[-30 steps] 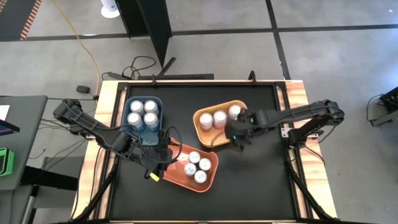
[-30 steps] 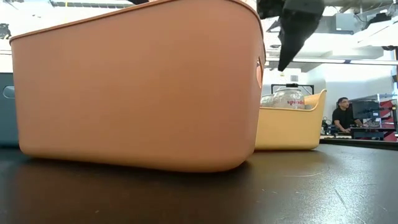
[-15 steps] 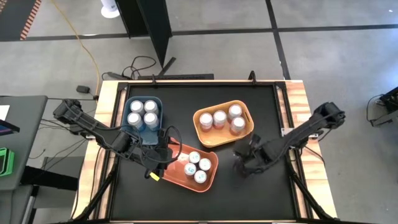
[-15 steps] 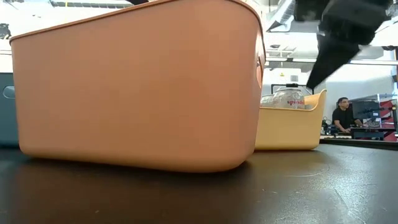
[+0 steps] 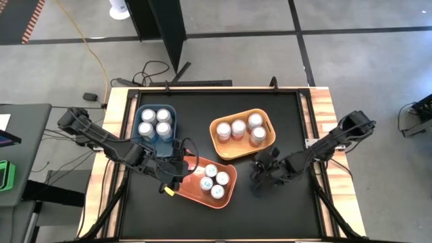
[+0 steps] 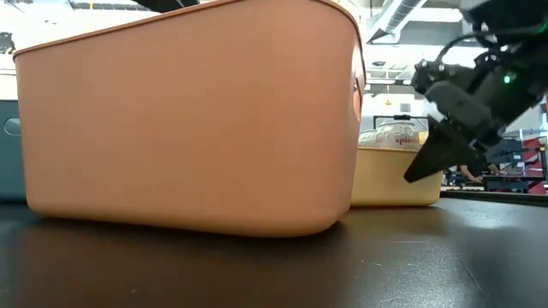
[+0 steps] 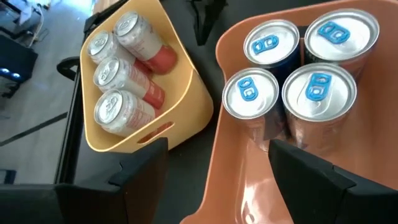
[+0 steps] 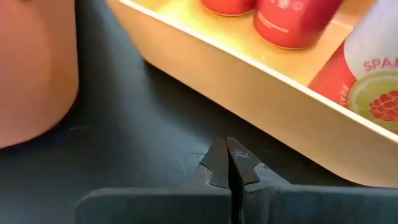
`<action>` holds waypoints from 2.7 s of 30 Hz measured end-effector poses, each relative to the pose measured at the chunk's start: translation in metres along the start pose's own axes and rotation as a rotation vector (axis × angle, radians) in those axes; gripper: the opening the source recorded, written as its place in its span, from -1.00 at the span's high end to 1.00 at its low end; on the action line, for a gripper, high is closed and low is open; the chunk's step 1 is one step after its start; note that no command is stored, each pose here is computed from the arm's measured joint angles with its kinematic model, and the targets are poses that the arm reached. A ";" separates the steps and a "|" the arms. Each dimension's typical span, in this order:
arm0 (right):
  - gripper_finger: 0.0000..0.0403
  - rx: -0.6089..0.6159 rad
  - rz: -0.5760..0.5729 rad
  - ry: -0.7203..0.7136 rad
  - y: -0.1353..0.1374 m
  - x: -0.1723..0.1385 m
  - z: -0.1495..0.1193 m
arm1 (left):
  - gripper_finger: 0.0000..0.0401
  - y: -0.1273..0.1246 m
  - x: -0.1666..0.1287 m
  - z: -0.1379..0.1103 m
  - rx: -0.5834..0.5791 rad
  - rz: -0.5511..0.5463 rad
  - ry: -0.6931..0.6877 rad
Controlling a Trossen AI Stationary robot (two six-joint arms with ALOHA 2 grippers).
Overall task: Sort soda cans
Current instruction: Move the yellow bin
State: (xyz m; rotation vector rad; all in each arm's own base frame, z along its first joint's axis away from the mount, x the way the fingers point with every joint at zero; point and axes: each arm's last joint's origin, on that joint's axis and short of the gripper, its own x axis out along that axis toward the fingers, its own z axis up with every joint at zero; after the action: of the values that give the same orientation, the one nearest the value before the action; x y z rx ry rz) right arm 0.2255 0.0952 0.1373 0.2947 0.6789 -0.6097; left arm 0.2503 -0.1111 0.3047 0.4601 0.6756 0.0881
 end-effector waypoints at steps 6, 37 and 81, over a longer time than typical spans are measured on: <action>1.00 0.020 -0.003 -0.020 -0.014 0.009 -0.012 | -0.37 0.003 0.005 -0.004 -0.011 0.011 0.012; 1.00 -0.050 -0.072 -0.193 0.001 0.075 -0.014 | -0.37 0.012 0.010 -0.005 -0.016 0.036 0.028; 0.99 -0.021 0.045 -0.104 -0.027 0.119 0.054 | -0.37 0.021 0.042 -0.030 -0.031 0.072 0.032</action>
State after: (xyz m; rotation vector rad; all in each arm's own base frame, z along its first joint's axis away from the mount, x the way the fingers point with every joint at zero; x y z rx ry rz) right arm 0.3089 -0.0006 0.0974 0.2557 0.5767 -0.5708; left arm 0.2661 -0.0711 0.2690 0.4538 0.6886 0.1736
